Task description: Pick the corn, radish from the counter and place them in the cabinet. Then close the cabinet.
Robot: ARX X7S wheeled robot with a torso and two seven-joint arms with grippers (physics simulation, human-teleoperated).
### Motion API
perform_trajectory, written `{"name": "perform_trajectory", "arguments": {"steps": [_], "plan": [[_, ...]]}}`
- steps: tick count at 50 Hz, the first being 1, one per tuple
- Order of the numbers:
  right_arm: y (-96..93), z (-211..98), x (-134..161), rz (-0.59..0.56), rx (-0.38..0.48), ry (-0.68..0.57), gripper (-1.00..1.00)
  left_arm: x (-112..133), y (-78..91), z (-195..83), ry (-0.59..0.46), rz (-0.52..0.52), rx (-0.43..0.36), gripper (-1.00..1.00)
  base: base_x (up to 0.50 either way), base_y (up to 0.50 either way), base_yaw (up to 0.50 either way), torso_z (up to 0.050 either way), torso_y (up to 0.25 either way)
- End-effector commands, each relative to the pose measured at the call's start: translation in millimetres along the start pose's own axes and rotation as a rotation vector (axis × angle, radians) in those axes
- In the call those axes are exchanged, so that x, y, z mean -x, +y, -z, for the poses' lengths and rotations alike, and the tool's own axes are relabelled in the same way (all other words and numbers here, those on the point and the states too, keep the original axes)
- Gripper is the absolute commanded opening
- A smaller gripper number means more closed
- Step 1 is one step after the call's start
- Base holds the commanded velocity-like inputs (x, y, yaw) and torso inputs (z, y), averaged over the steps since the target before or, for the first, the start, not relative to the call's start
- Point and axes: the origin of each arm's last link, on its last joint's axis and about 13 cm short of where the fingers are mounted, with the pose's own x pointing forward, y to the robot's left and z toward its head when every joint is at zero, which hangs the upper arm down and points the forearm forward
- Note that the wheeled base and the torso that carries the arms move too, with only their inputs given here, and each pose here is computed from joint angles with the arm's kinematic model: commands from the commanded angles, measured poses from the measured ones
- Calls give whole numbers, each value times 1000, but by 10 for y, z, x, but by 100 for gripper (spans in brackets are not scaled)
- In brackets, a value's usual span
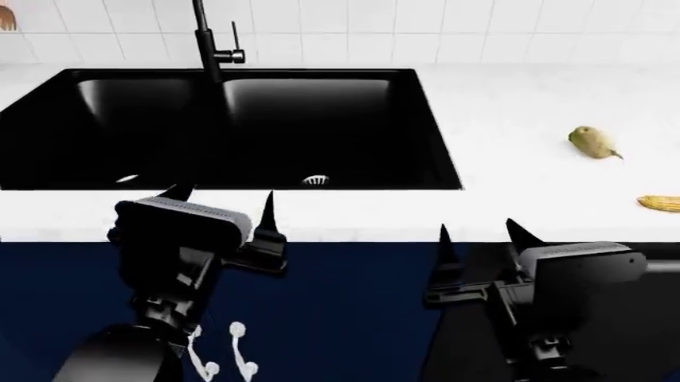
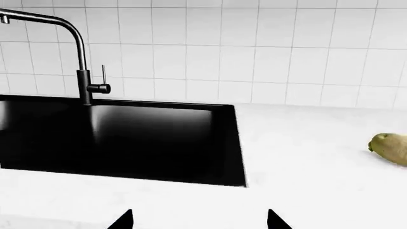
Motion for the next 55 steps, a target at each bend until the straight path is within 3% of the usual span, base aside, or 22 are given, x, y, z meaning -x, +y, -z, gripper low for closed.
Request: {"name": "perform_trajectory", "arguments": {"steps": [1,15,29,55], "plan": [[-159,-402,110,-108,38,-42,100,-50,54,-477,-32,63,-18,100,277,-449,0,50,27],[-340,-846,285,-233,107,-52,100,-119,38,-859,-69,116,-72,100,275,-460,0,50,28],[-517,-1097,259,-243,190,14,100,-129,40,-1048,-39,172,-150,100,274,-464,0,50,28],[-561,-1220,375,-255,250,41,100,-94,-45,-1079,-39,223,-179,100,269,-488,0,50,27]]}}
